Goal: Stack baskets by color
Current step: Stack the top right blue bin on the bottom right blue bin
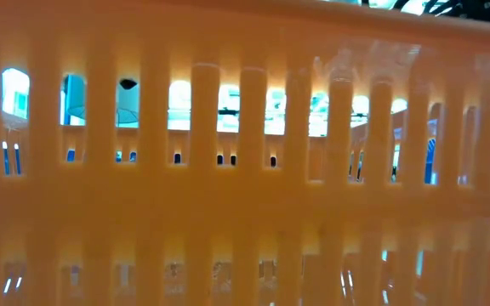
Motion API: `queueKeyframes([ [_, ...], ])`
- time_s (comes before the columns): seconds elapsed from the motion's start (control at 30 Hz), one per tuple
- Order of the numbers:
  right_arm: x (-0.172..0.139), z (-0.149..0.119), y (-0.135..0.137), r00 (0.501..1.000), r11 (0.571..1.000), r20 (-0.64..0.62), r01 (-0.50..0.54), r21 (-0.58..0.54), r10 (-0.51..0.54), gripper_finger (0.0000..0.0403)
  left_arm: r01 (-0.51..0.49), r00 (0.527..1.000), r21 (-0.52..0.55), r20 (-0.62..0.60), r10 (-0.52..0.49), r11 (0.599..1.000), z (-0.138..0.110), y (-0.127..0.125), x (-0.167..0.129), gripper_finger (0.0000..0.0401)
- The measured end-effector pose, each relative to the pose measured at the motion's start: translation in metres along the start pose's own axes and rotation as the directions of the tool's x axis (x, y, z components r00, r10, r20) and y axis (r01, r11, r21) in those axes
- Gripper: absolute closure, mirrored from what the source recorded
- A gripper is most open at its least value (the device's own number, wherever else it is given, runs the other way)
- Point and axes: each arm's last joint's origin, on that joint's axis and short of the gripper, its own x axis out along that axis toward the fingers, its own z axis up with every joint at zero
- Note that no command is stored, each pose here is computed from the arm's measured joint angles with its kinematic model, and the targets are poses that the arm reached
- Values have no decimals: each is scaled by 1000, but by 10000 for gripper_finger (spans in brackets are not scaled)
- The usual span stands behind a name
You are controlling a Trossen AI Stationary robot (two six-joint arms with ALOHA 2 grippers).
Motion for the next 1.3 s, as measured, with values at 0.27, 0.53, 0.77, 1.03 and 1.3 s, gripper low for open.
queueKeyframes([
  [0.27,0,0,0,1000,1000,-5,-4,29,4,395,0,1000,0,0,0,1000,0,0,0,298],
  [0.53,0,0,-1,1000,998,11,18,66,-19,400,0,1000,-2,0,0,1000,0,0,0,298],
  [0.77,10,5,9,999,997,-11,44,59,-44,401,0,1000,-1,0,0,1000,0,0,0,298],
  [1.03,21,8,17,996,998,-75,59,24,-57,396,0,1000,0,0,0,1000,0,0,0,298],
  [1.3,20,9,16,996,997,-57,74,30,-72,326,0,1000,0,0,0,1000,0,0,0,298],
])
